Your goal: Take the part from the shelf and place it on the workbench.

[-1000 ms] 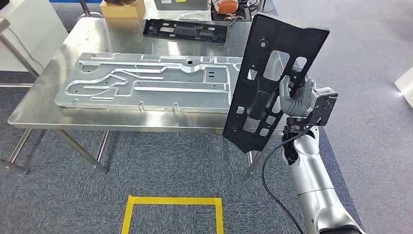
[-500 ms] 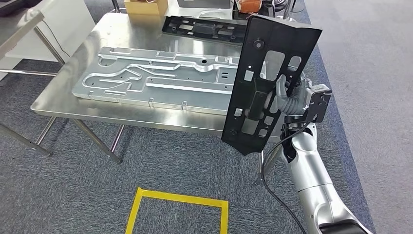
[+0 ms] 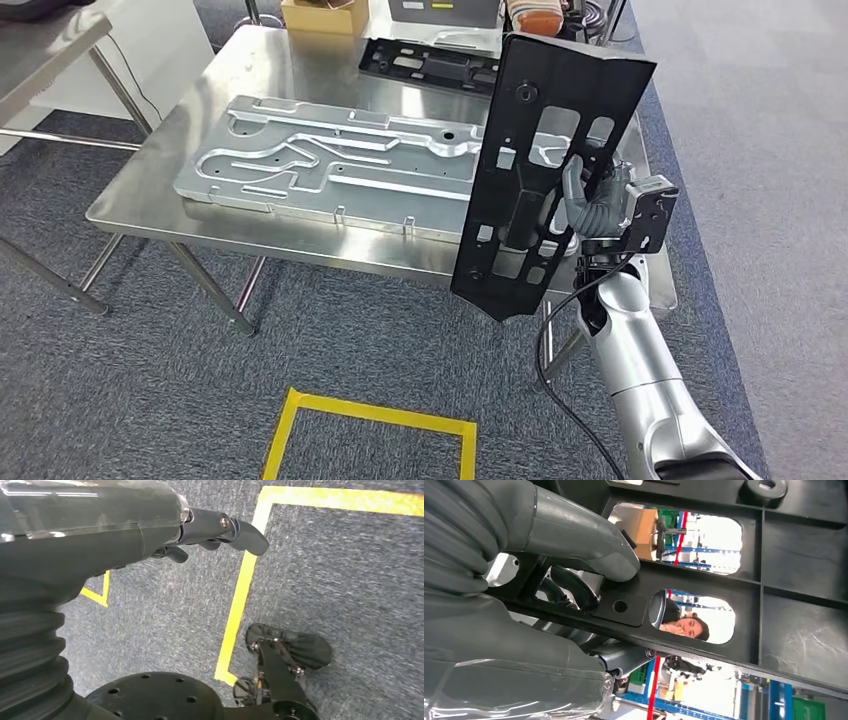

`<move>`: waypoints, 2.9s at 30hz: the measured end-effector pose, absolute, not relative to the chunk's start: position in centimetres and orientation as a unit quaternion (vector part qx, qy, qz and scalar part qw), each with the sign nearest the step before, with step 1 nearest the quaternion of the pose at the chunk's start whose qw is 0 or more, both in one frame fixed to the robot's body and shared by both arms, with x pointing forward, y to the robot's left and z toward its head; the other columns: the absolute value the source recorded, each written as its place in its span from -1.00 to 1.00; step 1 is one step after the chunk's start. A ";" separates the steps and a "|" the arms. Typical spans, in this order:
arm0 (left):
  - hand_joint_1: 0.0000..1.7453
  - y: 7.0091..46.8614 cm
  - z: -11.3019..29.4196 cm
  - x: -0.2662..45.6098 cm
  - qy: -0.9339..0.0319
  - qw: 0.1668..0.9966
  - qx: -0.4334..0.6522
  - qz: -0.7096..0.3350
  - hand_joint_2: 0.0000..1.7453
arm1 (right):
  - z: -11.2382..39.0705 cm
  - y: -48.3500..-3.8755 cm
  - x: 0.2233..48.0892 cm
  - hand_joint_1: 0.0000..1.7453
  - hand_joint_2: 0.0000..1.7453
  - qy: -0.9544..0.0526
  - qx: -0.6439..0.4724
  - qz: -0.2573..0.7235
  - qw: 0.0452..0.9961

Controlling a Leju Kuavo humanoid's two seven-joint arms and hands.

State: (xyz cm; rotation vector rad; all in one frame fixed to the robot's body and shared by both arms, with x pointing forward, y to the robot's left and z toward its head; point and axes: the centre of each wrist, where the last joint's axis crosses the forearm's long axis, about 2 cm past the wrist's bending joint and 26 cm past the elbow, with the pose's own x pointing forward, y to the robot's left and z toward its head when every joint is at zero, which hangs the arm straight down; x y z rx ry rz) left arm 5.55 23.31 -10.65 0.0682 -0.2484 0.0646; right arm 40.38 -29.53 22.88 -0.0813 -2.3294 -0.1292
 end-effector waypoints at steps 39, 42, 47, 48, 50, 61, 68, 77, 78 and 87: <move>-1.00 23.1 -10.6 5.5 -0.121 0.991 0.022 0.049 1.00 | 56.9 -24.8 46.6 1.00 1.00 -0.831 -0.500 0.180 0.164; -1.00 23.0 -10.6 5.5 -0.123 0.991 0.021 0.048 1.00 | 56.5 -23.6 47.2 1.00 1.00 -0.793 -0.543 0.237 0.145; -1.00 22.9 -10.6 5.5 -0.123 0.991 0.021 0.043 1.00 | 52.9 -21.4 48.8 1.00 1.00 -0.712 -0.599 0.338 0.141; -1.00 22.8 -10.6 5.5 -0.123 0.991 0.022 0.042 1.00 | 51.8 -21.0 49.1 1.00 1.00 -0.691 -0.611 0.359 0.141; -1.00 22.8 -10.6 5.6 -0.123 0.991 0.023 0.040 1.00 | 49.2 -19.9 49.7 1.00 1.00 -0.651 -0.631 0.398 0.140; -1.00 22.4 -10.5 5.5 -0.111 0.993 0.027 0.040 1.00 | 31.5 -16.0 48.9 1.00 1.00 -0.517 -0.624 0.559 0.173; -1.00 22.4 -10.5 5.5 -0.103 0.993 0.031 0.041 1.00 | 27.7 -14.9 47.8 1.00 1.00 -0.477 -0.620 0.598 0.177; -1.00 22.4 -10.5 5.4 -0.094 0.995 0.032 0.030 1.00 | 26.8 -13.5 47.1 1.00 1.00 -0.483 -0.633 0.589 0.139; -1.00 22.4 -10.5 5.4 -0.096 0.994 0.032 0.029 1.00 | 26.8 -13.4 47.0 1.00 1.00 -0.482 -0.635 0.588 0.134; -1.00 22.0 -10.5 5.5 -0.103 0.994 0.027 0.027 1.00 | 29.5 -12.4 47.5 1.00 1.00 -0.473 -0.650 0.591 0.067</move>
